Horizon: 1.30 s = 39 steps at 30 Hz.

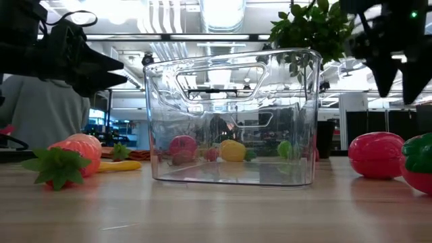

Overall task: Pick and placing Produce into tupperware
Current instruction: Put the watermelon into the transparent bin

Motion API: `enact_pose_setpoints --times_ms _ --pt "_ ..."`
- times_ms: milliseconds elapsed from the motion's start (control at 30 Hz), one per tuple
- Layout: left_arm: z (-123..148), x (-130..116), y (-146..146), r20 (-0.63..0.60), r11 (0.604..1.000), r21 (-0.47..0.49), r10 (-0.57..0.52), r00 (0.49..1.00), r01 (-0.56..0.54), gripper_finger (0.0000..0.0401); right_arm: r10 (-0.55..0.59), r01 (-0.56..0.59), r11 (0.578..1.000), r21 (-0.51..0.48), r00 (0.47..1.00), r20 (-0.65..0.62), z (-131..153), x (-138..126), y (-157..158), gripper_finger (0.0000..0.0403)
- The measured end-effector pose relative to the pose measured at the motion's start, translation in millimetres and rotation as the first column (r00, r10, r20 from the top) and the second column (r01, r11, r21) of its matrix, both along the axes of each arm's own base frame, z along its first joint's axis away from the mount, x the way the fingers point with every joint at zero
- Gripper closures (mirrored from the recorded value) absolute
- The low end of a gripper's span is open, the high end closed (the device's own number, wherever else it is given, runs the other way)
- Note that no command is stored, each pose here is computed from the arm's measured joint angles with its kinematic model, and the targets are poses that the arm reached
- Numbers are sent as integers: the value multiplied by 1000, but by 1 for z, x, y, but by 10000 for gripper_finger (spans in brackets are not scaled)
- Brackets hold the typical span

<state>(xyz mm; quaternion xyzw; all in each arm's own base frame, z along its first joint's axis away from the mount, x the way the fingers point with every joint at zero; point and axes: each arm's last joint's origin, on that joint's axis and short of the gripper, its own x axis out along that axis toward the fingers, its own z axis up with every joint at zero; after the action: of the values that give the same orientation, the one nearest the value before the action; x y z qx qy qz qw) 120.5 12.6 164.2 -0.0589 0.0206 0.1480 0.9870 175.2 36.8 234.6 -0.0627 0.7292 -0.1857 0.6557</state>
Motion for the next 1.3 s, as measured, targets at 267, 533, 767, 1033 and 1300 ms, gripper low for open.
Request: enact_pose_setpoints --times_ms 267,533,767,1033,1300 --pt "1 0 0 4 1000 -2 -2 1000 2 108 -217 255 955 150 949 -228 -35 -17 -7 75" --pt "1 0 0 8 1000 0 -4 1000 4 108 -297 322 940 114 935 -195 -37 -12 -13 75" --pt "1 0 0 10 1000 -1 -6 1000 6 108 -705 724 678 123 689 -170 -30 -6 -16 75" --pt "1 0 0 9 1000 -1 -7 1000 7 108 -952 958 285 40 278 129 -16 1 -19 75" --pt "1 0 0 10 1000 -1 -8 1000 8 108 -884 933 -345 100 -359 298 -15 3 -10 75"
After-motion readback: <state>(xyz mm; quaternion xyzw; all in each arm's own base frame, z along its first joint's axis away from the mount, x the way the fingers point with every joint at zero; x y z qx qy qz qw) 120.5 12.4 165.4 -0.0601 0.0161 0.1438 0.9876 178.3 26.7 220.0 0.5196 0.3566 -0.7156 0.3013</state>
